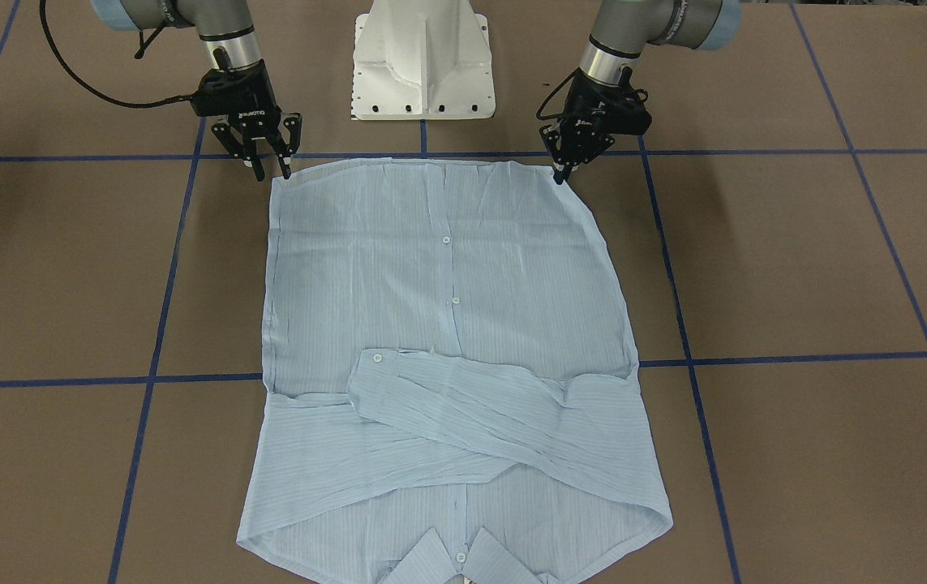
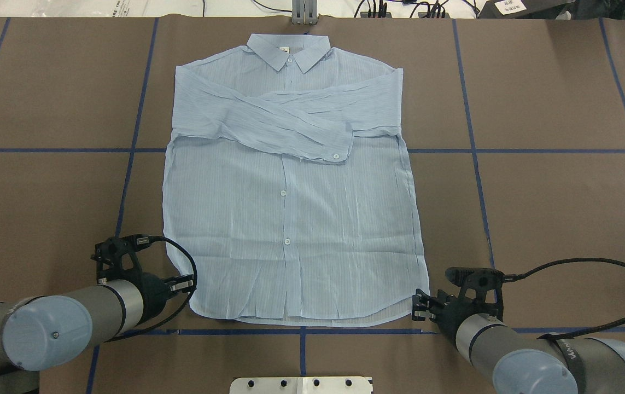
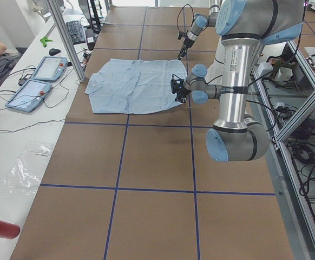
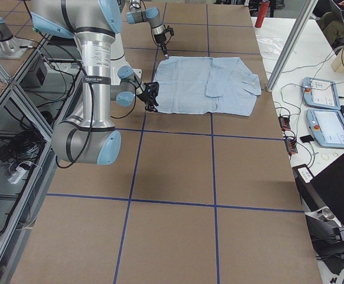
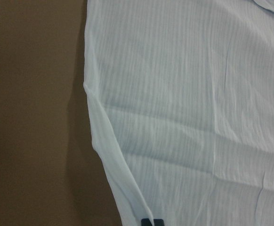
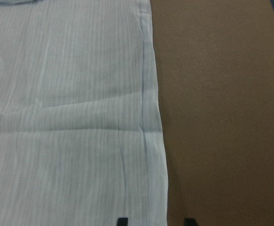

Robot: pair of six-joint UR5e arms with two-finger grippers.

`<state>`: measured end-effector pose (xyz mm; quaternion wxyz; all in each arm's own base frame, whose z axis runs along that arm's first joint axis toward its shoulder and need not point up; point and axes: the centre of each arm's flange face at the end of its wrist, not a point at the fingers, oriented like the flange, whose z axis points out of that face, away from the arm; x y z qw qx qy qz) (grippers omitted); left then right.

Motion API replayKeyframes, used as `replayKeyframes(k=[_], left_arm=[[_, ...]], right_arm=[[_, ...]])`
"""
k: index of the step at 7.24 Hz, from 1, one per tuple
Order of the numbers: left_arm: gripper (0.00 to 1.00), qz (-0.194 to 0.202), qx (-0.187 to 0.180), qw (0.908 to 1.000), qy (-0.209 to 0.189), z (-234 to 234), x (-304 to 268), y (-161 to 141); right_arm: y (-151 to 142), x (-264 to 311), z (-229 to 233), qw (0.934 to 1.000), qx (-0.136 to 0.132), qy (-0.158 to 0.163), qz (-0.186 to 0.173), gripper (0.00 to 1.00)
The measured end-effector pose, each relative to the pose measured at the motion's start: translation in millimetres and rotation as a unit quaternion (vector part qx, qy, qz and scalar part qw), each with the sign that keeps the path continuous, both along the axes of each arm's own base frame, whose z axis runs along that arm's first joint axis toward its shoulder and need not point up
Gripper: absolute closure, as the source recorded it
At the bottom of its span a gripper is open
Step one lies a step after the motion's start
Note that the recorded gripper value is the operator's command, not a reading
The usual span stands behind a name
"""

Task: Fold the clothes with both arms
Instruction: 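Grasp the hem corners nearest the robot with both grippers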

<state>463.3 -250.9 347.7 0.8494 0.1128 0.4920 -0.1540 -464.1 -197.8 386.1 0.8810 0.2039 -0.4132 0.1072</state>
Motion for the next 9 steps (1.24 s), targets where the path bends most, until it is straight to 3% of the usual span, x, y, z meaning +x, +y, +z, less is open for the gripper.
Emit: replayKeyframes(k=[5, 7, 9], left_arm=[[1.0, 0.0, 0.001, 1.0, 0.002, -1.7, -2.9, 0.3], [1.0, 0.0, 0.001, 1.0, 0.002, -1.6, -3.6, 0.5], [1.0, 0.0, 0.001, 1.0, 0.001, -1.0, -3.8, 0.5]], right_arm=[[2.5, -12.5, 8.3, 0.9999, 0.001, 0.011, -0.003, 0.63], [1.9, -19.8, 7.7, 0.9999, 0.004, 0.012, -0.001, 1.0], [0.5, -21.0, 6.6, 0.9999, 0.005, 0.011, 0.001, 1.0]])
